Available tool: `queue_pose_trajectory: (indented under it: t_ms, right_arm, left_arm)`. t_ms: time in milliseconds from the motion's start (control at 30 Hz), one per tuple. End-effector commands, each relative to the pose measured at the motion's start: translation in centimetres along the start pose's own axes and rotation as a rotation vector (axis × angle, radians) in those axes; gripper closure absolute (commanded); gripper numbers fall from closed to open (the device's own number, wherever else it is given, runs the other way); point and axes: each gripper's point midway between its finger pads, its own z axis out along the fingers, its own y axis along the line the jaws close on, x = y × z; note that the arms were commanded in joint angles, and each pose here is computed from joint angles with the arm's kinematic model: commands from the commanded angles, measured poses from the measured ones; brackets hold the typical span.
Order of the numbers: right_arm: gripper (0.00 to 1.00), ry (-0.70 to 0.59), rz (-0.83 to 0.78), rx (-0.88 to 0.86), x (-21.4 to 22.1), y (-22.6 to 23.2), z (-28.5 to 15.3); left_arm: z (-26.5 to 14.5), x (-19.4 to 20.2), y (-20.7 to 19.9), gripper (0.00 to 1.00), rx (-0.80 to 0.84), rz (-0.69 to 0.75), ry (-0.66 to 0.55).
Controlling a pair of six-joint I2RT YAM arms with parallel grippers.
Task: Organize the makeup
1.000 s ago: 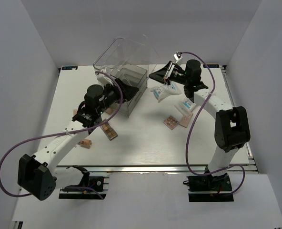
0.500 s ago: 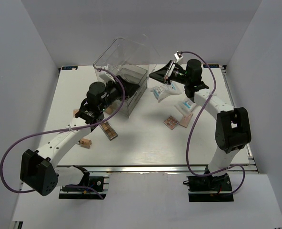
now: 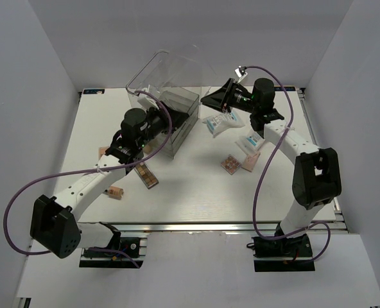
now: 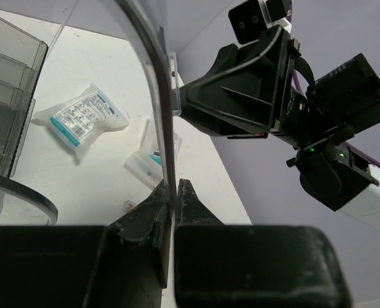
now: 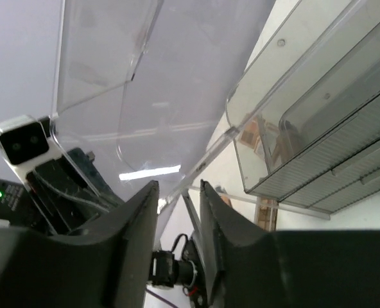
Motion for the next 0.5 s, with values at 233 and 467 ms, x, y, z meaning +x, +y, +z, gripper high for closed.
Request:
queue_pose_trajectory:
  t_ms: [233,467]
  right_arm:
    - [0.4,0.048,-0.304,0.074,0.1,0.3,-4.3]
    - [0.11,0.076,-0.595,0.453,0.1,-8.7,-8.5]
  left_arm:
    - [-1.8,-6.8,-5.5,0.93,0.093,-0.009,-0.183]
    - [-2.5,-9.4,-7.8,0.94,0.138,-0.056,-0.25]
